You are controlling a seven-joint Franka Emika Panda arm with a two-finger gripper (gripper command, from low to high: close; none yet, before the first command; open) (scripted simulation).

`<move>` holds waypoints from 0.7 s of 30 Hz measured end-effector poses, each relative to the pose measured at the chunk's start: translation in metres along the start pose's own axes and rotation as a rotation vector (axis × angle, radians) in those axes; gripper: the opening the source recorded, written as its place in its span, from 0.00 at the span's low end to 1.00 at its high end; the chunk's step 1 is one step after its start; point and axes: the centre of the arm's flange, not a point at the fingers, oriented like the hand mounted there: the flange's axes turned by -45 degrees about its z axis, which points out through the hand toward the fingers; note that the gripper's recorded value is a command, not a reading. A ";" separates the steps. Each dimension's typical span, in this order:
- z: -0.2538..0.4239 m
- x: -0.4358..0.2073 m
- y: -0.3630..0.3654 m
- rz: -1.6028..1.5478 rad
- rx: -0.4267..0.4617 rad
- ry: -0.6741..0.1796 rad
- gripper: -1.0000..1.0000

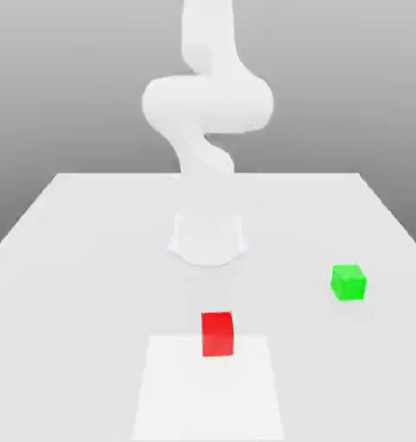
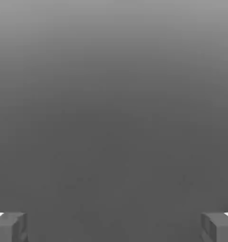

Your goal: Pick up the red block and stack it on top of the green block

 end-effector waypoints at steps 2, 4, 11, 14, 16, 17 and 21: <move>0.050 -0.018 -0.001 -0.005 0.002 -0.074 0.50; 0.096 -0.041 -0.003 -0.011 0.004 -0.148 0.50; 0.227 -0.159 -0.007 -0.033 0.010 -0.412 0.50; 0.267 -0.228 -0.009 -0.045 0.012 -0.541 0.50; 0.290 -0.280 -0.009 -0.053 0.013 -0.627 0.50; 0.303 -0.304 -0.009 -0.056 0.013 -0.664 0.50; 0.339 -0.356 -0.009 -0.062 0.014 -0.720 0.50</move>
